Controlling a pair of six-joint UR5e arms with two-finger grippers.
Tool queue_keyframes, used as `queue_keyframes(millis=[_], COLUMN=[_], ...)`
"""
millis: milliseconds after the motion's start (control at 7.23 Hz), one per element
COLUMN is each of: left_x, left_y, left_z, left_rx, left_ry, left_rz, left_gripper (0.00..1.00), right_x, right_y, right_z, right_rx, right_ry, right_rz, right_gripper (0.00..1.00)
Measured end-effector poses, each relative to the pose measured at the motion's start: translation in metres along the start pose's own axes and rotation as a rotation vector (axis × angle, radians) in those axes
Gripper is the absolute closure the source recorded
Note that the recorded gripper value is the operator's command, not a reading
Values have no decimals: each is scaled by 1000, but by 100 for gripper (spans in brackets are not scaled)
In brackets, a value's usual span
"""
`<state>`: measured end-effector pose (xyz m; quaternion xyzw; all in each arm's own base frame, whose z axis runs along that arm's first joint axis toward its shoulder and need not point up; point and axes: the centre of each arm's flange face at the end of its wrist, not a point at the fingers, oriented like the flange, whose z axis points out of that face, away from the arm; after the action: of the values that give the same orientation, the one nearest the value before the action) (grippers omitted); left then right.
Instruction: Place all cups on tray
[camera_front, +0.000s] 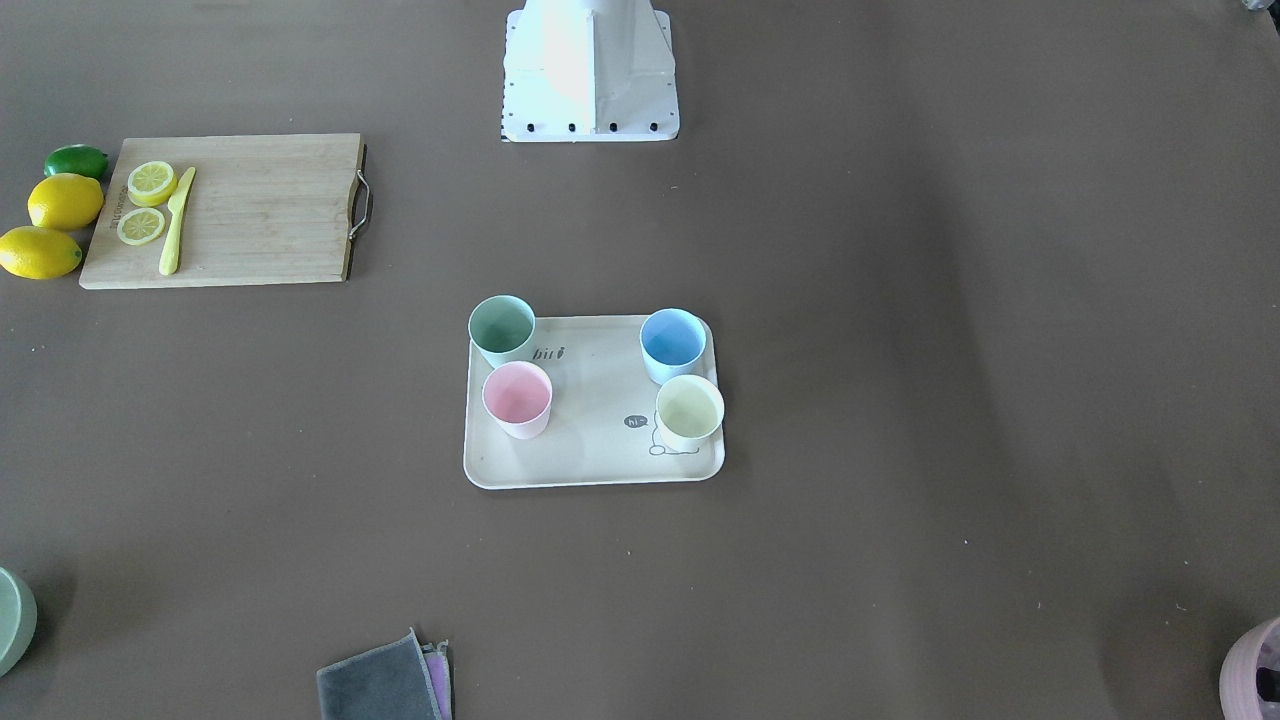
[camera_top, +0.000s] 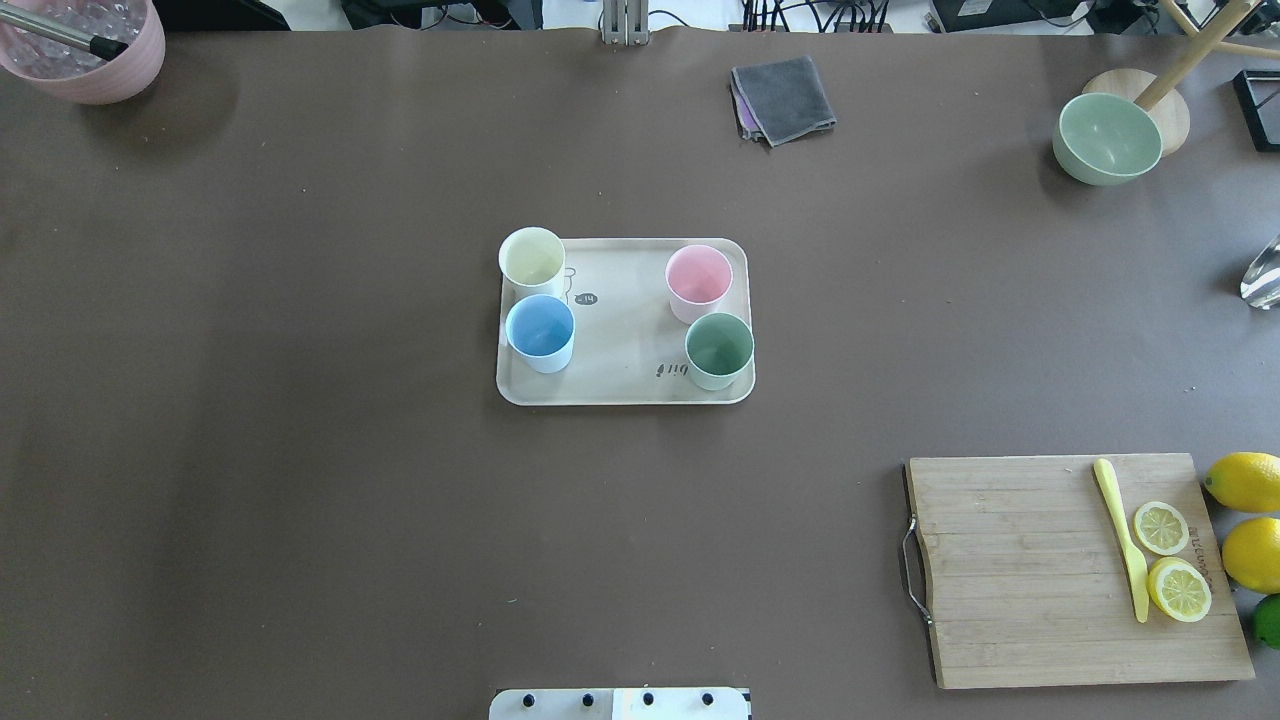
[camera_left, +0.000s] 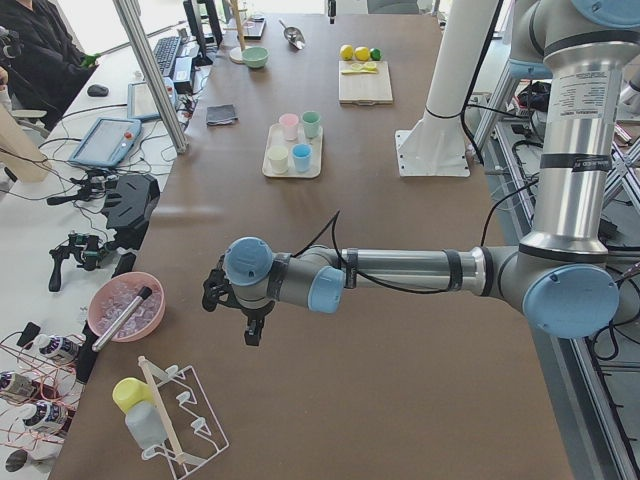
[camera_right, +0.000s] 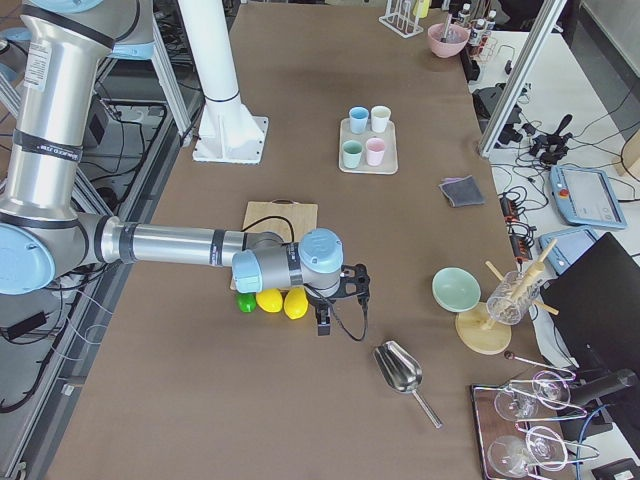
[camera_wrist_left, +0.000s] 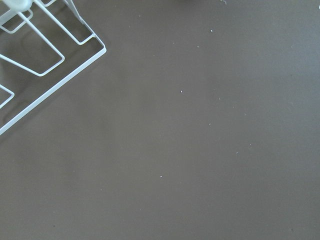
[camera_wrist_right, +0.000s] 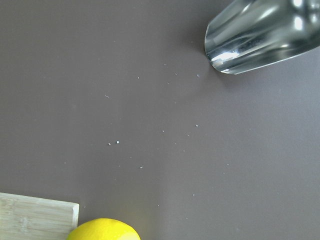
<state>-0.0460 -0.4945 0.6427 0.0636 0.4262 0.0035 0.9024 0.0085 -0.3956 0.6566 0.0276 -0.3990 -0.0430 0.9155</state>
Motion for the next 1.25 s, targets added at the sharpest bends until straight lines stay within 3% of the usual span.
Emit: queue_keyframes(millis=[277,553,1245], left_x=[-24,-32,-41], left_y=[30,33,35], left_z=[10,13,21], left_rx=[-25,-33,-51], left_ry=[-53,-95,-96], left_rz=[9,20,0], left_gripper=[2,2,2], right_x=[15,17,23], right_y=[7,9,12], right_z=[7,9,12], right_rx=[-16,-20,-27], right_ry=[1,-1,-16], right_rz=[29,35,56], right_gripper=[0,0,0])
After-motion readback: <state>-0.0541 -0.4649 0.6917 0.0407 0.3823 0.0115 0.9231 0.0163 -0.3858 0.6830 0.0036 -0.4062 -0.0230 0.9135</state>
